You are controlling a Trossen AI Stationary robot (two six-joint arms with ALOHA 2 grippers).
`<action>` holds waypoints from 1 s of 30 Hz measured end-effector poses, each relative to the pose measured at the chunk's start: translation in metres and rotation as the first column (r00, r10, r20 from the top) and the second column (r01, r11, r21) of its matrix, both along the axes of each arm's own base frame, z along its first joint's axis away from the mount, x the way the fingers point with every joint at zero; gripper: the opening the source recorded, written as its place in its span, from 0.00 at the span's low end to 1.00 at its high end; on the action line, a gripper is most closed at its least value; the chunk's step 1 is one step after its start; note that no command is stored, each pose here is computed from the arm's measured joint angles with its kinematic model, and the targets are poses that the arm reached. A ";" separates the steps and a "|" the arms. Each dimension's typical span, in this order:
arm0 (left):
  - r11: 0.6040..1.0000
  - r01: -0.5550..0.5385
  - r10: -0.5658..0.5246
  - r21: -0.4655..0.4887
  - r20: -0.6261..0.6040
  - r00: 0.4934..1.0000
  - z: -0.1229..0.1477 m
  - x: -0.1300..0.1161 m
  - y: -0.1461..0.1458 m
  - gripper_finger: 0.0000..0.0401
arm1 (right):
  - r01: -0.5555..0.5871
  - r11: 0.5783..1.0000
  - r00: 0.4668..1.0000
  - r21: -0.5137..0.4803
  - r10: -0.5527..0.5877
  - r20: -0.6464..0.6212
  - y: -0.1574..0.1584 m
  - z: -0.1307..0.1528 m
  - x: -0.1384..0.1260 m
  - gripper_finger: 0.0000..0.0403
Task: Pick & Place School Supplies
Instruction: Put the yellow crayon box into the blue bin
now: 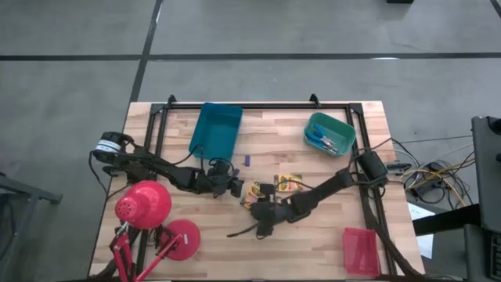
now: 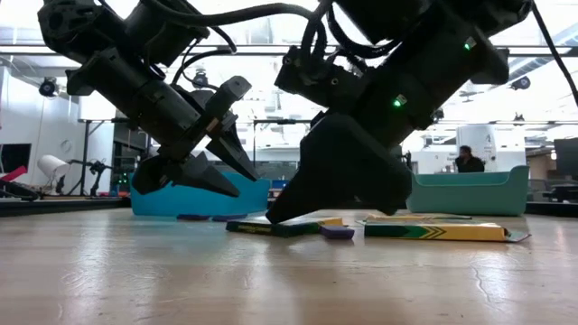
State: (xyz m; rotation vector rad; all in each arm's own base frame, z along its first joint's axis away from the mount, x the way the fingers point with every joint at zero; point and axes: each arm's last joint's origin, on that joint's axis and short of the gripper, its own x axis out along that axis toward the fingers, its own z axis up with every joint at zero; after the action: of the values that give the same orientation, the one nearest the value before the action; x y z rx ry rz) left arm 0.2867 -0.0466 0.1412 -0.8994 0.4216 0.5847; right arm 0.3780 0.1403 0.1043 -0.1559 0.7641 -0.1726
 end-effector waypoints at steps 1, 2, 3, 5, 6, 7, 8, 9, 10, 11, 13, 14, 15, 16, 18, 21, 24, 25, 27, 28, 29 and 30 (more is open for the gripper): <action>1.000 0.000 0.000 0.000 0.000 1.000 0.000 0.000 0.000 0.44 | 0.004 1.000 1.000 0.000 -0.004 0.001 0.000 0.000 0.000 0.13; 1.000 0.000 0.000 0.000 0.000 1.000 0.000 0.000 0.000 0.44 | 0.004 1.000 1.000 0.001 -0.004 0.004 0.000 0.000 0.000 0.13; 1.000 0.000 0.000 0.000 0.000 1.000 0.000 0.000 0.000 0.44 | 0.004 1.000 1.000 0.000 -0.004 0.010 0.000 0.001 0.001 0.13; 1.000 0.000 0.000 0.000 0.000 1.000 0.000 0.000 0.000 0.44 | 0.005 1.000 1.000 -0.004 -0.005 0.017 0.000 0.001 0.001 0.13; 1.000 0.000 0.000 0.000 0.000 1.000 0.000 0.000 0.000 0.44 | 0.006 1.000 1.000 -0.004 -0.006 0.019 0.000 0.001 0.001 0.13; 1.000 0.000 0.000 0.000 0.000 1.000 0.000 0.000 0.000 0.44 | 0.008 1.000 1.000 -0.005 -0.008 0.022 0.000 0.002 0.002 0.13; 1.000 0.000 0.000 0.000 0.000 1.000 0.000 0.000 0.000 0.44 | 0.008 1.000 1.000 -0.006 -0.008 0.030 0.000 0.002 0.002 0.13; 1.000 0.000 0.000 0.000 0.001 1.000 0.000 0.000 0.000 0.44 | 0.009 1.000 0.999 -0.011 -0.008 0.046 0.000 0.003 0.003 0.13; 1.000 0.000 0.000 0.000 0.001 1.000 0.000 0.000 0.000 0.44 | 0.006 1.000 0.998 -0.018 -0.005 0.067 0.000 0.005 0.005 0.13; 1.000 0.000 0.000 0.000 0.001 1.000 0.000 0.000 0.000 0.44 | 0.001 1.000 0.996 -0.024 0.001 0.088 0.001 0.007 0.006 0.13; 1.000 0.001 -0.001 0.001 0.001 1.000 0.000 0.000 0.000 0.44 | -0.011 1.000 0.991 -0.023 0.014 0.136 0.001 0.014 0.009 0.13; 1.000 0.002 -0.002 0.002 0.000 1.000 0.000 0.000 0.000 0.44 | -0.016 1.000 0.987 -0.023 0.019 0.158 0.002 0.018 0.010 0.13; 1.000 0.002 -0.002 0.002 0.000 1.000 0.000 0.000 0.000 0.44 | -0.020 1.000 0.983 -0.023 0.024 0.180 0.001 0.022 0.011 0.13; 1.000 0.002 -0.002 0.002 0.000 1.000 0.000 0.000 0.000 0.44 | -0.023 1.000 0.979 -0.019 0.027 0.203 0.002 0.026 0.012 0.13; 1.000 0.002 -0.002 0.003 -0.001 1.000 0.000 0.000 0.000 0.44 | -0.030 0.999 0.974 -0.022 0.035 0.223 0.002 0.034 0.012 0.13; 1.000 0.004 -0.004 0.005 -0.005 1.000 0.000 0.000 0.000 0.44 | -0.029 1.000 0.967 -0.011 0.031 0.252 0.000 0.047 0.008 0.13; 1.000 0.008 -0.008 0.012 -0.008 1.000 0.000 0.000 0.000 0.44 | -0.031 1.000 0.958 0.000 0.030 0.284 -0.004 0.058 -0.003 0.13; 1.000 0.008 -0.008 0.013 -0.008 1.000 0.000 0.000 0.000 0.44 | -0.032 0.999 0.953 0.005 0.029 0.301 -0.006 0.060 -0.009 0.13; 1.000 0.009 -0.009 0.014 -0.008 1.000 0.000 0.000 0.000 0.44 | -0.037 0.999 0.929 0.021 0.026 0.368 -0.010 0.065 -0.020 0.13; 1.000 0.009 -0.009 0.014 -0.009 1.000 0.000 0.000 0.000 0.44 | -0.042 0.999 0.919 0.023 0.030 0.392 -0.013 0.066 -0.028 0.13; 1.000 0.009 -0.009 0.014 -0.008 1.000 0.000 0.000 0.000 0.44 | -0.044 0.999 0.909 0.026 0.029 0.415 -0.017 0.065 -0.036 0.13; 1.000 0.009 -0.009 0.014 -0.008 1.000 0.000 0.000 0.000 0.44 | -0.046 0.998 0.892 0.038 0.024 0.452 -0.019 0.065 -0.042 0.13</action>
State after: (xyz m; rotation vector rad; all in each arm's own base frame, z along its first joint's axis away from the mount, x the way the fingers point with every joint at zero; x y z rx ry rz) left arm 0.2866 -0.0463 0.1410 -0.8820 0.4279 0.5823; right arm 0.3358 0.1209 0.1691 -0.0781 0.2990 -0.1486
